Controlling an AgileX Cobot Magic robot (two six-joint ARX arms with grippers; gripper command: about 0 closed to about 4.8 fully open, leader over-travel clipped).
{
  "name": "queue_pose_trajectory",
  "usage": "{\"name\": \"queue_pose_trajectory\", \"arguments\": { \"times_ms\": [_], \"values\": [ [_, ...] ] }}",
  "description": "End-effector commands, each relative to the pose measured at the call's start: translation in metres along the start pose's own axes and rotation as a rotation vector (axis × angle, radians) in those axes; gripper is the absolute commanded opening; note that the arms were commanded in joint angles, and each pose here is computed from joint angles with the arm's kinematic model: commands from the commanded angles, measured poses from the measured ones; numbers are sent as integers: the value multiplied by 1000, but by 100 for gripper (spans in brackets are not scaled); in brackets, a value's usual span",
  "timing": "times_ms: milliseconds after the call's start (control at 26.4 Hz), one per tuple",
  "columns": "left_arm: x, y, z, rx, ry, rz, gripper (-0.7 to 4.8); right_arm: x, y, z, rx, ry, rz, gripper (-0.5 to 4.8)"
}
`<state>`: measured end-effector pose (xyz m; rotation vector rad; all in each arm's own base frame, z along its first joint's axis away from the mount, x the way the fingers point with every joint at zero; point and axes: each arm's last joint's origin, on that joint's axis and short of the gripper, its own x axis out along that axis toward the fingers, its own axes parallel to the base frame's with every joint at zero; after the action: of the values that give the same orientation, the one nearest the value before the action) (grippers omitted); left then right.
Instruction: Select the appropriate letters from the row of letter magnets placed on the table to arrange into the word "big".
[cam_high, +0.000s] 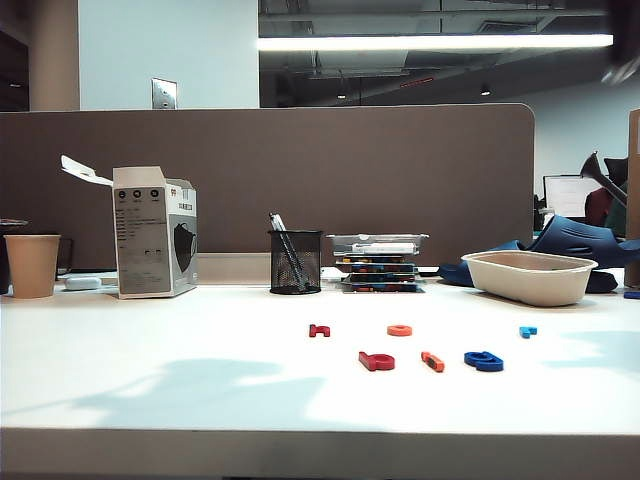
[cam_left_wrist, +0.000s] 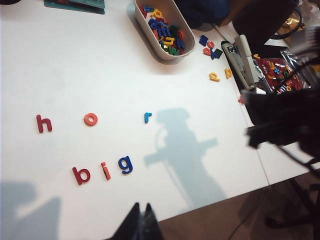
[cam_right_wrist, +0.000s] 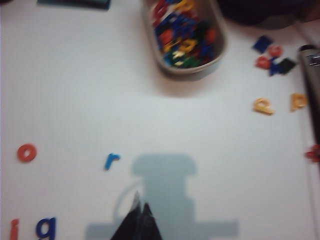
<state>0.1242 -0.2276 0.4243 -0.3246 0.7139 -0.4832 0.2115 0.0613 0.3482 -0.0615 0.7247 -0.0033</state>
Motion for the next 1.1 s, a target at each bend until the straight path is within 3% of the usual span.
{"name": "queue_pose_trajectory", "arguments": {
  "times_ms": [38, 151, 227, 265, 303, 341, 454, 492, 681, 795, 946, 1098],
  "values": [
    [0, 0, 3, -2, -37, 11, -5, -21, -26, 1, 27, -84, -2, -6],
    [0, -2, 5, -12, -72, 9, -5, -36, -48, -7, 76, -129, -41, -6],
    [0, -2, 6, 40, -85, 17, -5, -43, -60, -19, 118, -151, -53, -6],
    [1, -1, 10, 156, -112, 19, -5, -45, -64, -29, 137, -175, -26, -6],
    [2, -1, 13, 213, -130, 15, -5, -46, -65, -34, 141, -187, -9, -6],
    [2, -1, 21, 318, -178, 7, -5, -48, -65, -45, 145, -209, 2, -6],
    [3, 9, 41, 387, -278, 46, -5, -53, -63, -65, 130, -250, -2, -6],
    [1, 22, 54, 406, -317, 92, -5, -57, -63, -74, 127, -278, -3, -6],
    [-20, 67, 85, 403, -384, 182, -5, -71, -61, -102, 120, -348, -13, -6],
    [-41, 96, 95, 439, -406, 322, -5, -74, -59, -125, 119, -404, -14, -6],
    [-74, 115, 96, 460, -448, 467, -5, -73, -57, -153, 128, -459, -5, -6],
    [-110, 138, 85, 406, -504, 567, -5, -73, -54, -170, 120, -519, 23, -6]
  ]
}}
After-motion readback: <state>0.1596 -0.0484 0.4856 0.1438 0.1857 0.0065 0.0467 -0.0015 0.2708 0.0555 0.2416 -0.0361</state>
